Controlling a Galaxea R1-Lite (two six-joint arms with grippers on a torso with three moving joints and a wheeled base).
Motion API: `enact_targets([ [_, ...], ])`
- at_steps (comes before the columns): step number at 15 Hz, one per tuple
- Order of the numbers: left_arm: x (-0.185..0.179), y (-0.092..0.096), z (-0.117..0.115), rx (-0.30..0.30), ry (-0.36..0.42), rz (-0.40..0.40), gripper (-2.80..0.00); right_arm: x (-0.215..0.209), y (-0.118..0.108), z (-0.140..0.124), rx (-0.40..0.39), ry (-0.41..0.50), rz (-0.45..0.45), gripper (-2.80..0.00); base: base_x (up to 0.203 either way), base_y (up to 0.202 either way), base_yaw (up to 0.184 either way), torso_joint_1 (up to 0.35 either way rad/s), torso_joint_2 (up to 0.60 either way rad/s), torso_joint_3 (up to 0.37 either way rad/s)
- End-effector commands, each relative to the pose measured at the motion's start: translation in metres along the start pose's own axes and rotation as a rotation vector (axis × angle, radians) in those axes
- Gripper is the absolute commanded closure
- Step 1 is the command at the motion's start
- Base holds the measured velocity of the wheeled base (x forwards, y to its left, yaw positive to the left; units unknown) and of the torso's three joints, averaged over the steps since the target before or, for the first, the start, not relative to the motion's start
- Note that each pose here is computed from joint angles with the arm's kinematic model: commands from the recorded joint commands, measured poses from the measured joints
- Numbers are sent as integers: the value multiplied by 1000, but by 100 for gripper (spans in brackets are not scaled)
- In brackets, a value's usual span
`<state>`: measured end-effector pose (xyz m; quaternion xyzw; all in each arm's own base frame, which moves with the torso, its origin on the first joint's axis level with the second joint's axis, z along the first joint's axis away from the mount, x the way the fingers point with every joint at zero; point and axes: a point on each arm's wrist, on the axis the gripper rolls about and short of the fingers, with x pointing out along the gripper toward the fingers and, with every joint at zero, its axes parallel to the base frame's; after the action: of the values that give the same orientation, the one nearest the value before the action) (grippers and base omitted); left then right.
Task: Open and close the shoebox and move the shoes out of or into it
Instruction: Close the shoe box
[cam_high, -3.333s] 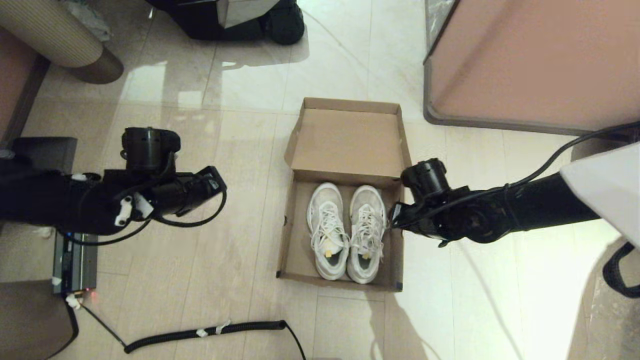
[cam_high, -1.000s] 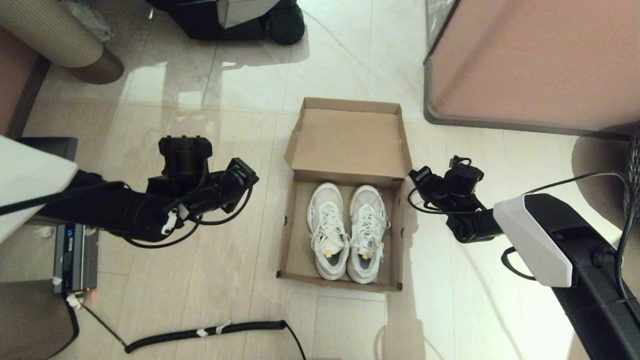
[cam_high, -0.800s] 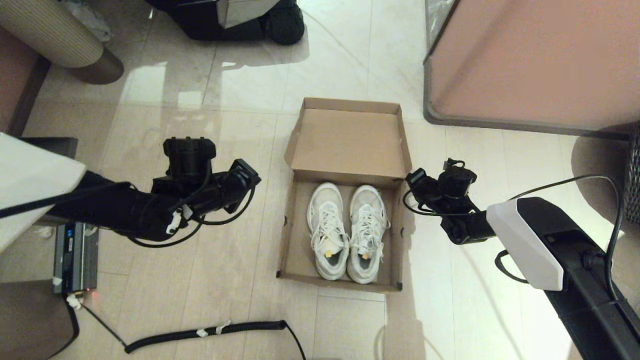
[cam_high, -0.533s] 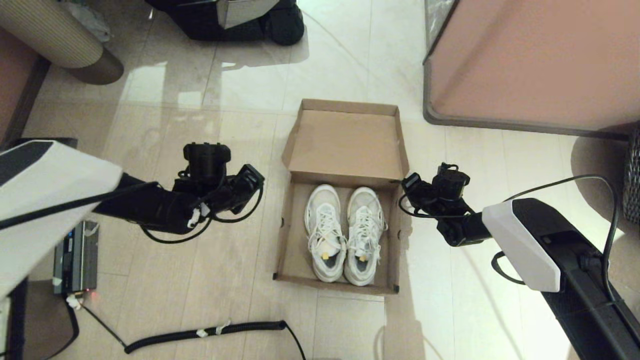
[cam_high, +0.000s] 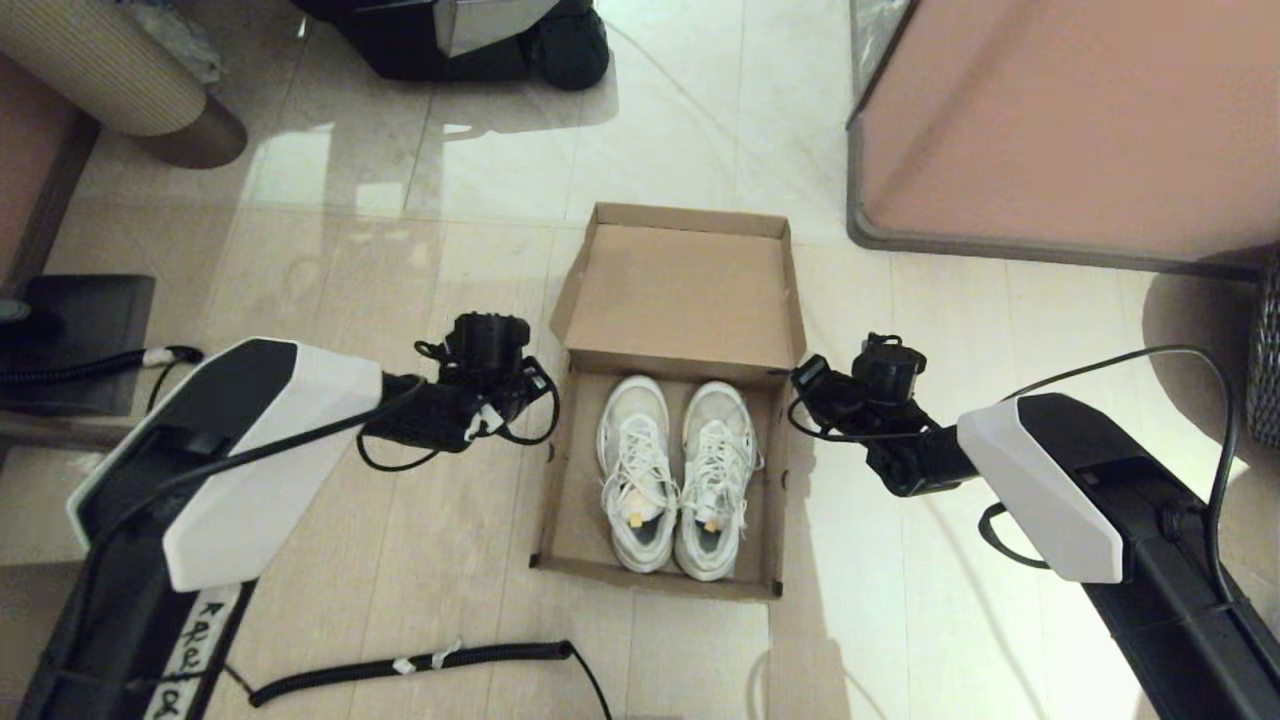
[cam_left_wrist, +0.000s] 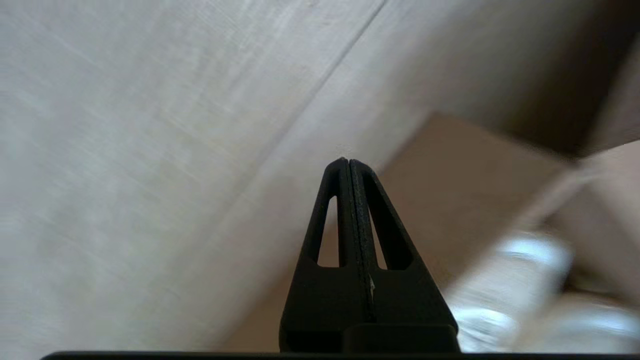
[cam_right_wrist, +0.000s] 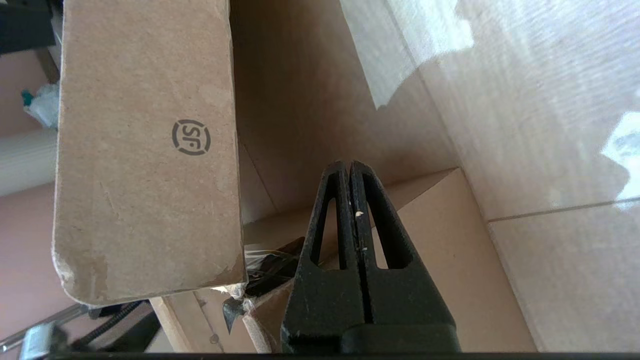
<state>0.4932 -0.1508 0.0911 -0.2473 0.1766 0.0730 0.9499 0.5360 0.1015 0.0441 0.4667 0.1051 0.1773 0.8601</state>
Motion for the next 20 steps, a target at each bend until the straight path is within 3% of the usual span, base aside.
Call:
enact_targets([
  [1,25,13,-29,57,20,53,0,0,5,2,-1,-4,12,0,0,0,0,0,0,0],
  [6,42,22,-61,102,107,99,0,-4,8,1,-7,5,2,0,0,0,0,0,0,0],
  [9,33,10,-75,107,162,101,0,-8,5,0,-12,17,-18,0,0,0,0,0,0,0],
  [12,18,0,-87,73,227,125,0,-15,0,-5,-6,41,-56,0,0,0,0,0,0,0],
  [17,-12,17,-102,81,328,207,0,-48,-13,-23,-24,116,-159,0,0,0,0,0,0,0],
  [20,-17,24,-97,38,306,215,0,-75,-8,-28,-27,133,-178,0,0,0,0,0,0,0],
])
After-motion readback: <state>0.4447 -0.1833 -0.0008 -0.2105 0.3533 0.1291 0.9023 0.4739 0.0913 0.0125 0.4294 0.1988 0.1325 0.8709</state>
